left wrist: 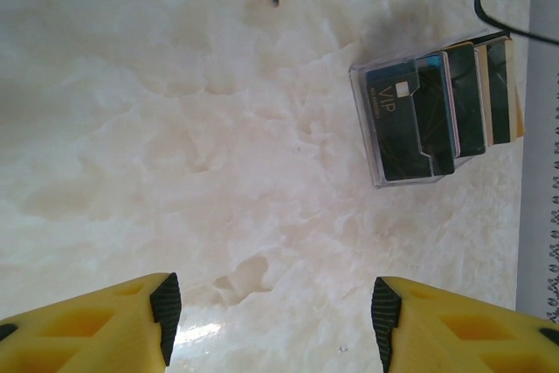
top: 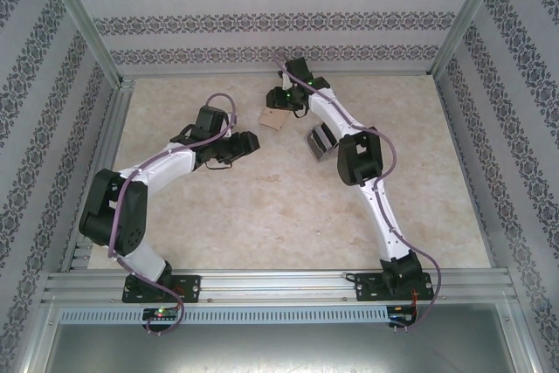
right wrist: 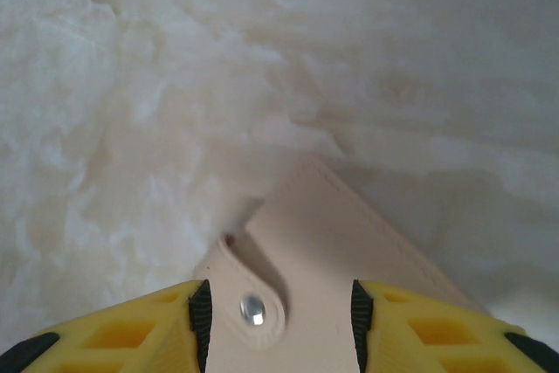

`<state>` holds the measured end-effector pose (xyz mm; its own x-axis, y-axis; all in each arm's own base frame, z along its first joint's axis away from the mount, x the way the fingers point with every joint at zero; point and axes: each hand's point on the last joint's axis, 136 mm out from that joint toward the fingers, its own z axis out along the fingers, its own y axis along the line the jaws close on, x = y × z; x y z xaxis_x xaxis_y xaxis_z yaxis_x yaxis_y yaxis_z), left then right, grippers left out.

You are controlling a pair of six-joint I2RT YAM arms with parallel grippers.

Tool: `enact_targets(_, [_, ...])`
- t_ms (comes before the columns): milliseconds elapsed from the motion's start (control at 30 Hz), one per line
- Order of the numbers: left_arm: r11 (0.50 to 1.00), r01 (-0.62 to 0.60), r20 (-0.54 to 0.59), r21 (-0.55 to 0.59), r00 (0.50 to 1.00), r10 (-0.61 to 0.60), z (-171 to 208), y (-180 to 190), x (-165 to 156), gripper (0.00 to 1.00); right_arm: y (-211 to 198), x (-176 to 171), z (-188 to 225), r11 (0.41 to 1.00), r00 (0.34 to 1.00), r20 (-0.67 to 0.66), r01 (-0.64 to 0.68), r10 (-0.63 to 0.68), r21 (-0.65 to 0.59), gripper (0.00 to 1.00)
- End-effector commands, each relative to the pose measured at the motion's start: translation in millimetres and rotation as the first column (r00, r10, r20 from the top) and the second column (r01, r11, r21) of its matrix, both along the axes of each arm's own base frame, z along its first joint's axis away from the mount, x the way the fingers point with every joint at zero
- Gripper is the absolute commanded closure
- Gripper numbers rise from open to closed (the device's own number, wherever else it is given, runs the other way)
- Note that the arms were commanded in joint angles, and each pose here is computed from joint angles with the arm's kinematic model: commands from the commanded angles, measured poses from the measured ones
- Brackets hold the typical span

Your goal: Put the credit cards into the card holder

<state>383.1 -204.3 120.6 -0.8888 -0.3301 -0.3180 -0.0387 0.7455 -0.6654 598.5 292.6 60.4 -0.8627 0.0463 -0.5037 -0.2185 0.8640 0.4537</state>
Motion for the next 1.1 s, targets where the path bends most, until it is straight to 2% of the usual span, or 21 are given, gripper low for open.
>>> enact_targets(0, [0.999, -0.036, 0.007, 0.008, 0.999, 0.036, 7, 12, -2, 0.38, 5, -1, 0, 0.999, 0.999, -0.03, 0.029, -0.029, 0.018, 0.52])
enact_targets(133, [0.998, -0.053, 0.014, 0.023, 0.999, 0.053, 6, 19, -3, 0.38, 3, -20, -23, 0.999, 0.994, -0.104, 0.019, -0.022, -0.027, 0.51])
enact_targets(367, [0.999, -0.048, -0.001, -0.001, 0.999, 0.048, -2, 16, -2, 0.38, 5, -76, -40, 0.993, 0.981, -0.191, -0.036, 0.014, -0.112, 0.51])
enact_targets(467, [0.999, -0.048, -0.011, -0.025, 0.999, 0.048, -6, 13, -2, 0.38, 2, -100, -40, 0.996, 0.97, -0.244, -0.041, 0.021, -0.078, 0.51])
enact_targets(900, [0.997, -0.049, -0.036, -0.063, 0.998, 0.047, -23, 8, -4, 0.4, -11, -211, -30, 0.999, 0.949, -0.315, -0.01, 0.019, 0.03, 0.49])
enact_targets(1067, [0.995, 0.001, -0.036, -0.103, 0.999, -0.005, -25, 0, -10, 0.4, -10, -240, -4, 0.995, 0.952, -0.301, -0.017, 0.045, 0.093, 0.49])
